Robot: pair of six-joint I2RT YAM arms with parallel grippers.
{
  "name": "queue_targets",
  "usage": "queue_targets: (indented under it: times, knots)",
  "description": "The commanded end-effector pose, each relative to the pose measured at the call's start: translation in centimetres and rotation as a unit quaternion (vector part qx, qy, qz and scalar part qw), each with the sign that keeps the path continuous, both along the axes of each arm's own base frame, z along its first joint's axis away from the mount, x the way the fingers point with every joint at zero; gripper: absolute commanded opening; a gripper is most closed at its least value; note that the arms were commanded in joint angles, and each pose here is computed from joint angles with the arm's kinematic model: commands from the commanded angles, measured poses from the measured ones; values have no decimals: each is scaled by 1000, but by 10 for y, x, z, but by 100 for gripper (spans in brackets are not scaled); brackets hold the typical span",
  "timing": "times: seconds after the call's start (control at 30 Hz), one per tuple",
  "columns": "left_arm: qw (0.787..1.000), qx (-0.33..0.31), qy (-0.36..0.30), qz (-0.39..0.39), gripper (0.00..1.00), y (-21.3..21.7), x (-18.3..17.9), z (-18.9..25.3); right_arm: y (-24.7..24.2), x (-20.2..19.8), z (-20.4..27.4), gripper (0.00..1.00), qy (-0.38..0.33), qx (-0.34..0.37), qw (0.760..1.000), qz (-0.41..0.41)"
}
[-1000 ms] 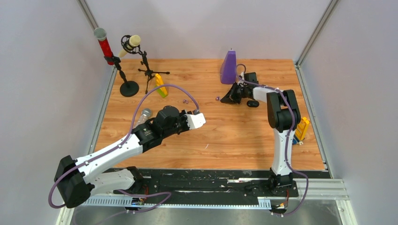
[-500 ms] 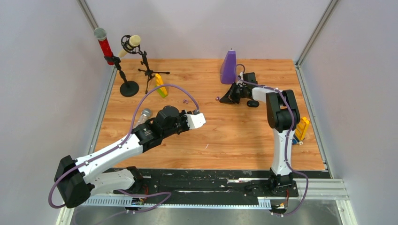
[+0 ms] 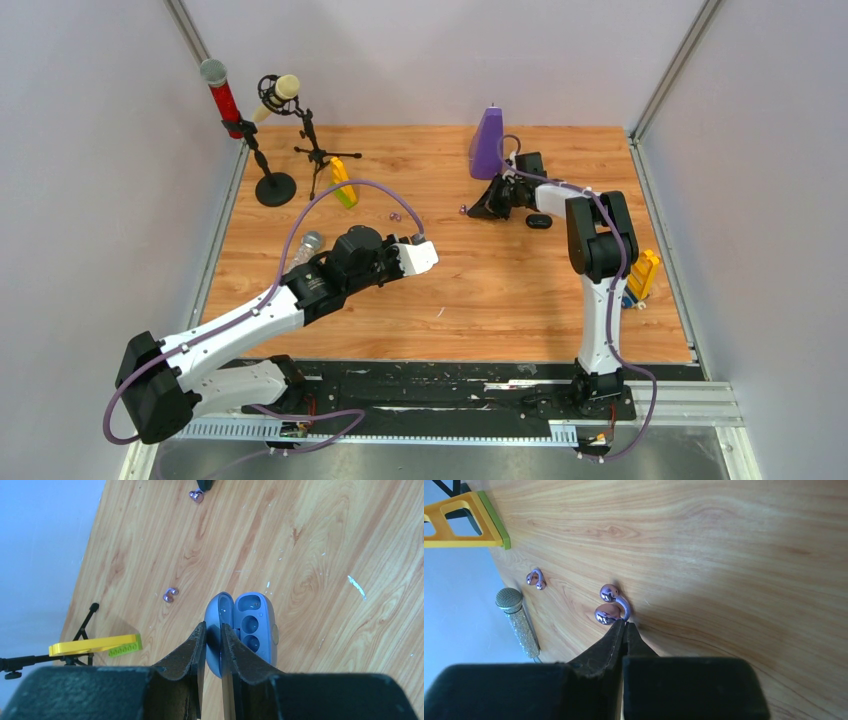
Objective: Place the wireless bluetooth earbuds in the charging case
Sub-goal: Pick up the earbud from the center of the board.
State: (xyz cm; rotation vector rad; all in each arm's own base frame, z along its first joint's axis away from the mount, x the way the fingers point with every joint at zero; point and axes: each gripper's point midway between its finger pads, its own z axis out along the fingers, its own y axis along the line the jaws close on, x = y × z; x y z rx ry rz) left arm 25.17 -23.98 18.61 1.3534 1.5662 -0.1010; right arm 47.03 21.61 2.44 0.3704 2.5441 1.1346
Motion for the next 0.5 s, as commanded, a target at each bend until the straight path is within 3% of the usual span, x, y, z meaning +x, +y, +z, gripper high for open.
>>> queue_targets:
  times: [0.0, 0.33, 0.47]
  knots:
    - [999, -23, -25, -4, 23, -5, 3, 17, 0, 16, 11, 0, -32, -18, 999, -2]
    - [999, -21, -24, -4, 23, -5, 3, 15, 0, 22, 9, 1, -36, -25, 999, 3]
    - [999, -22, -25, -3, 23, -5, 3, 16, 3, 18, 14, 8, -34, -12, 999, 12]
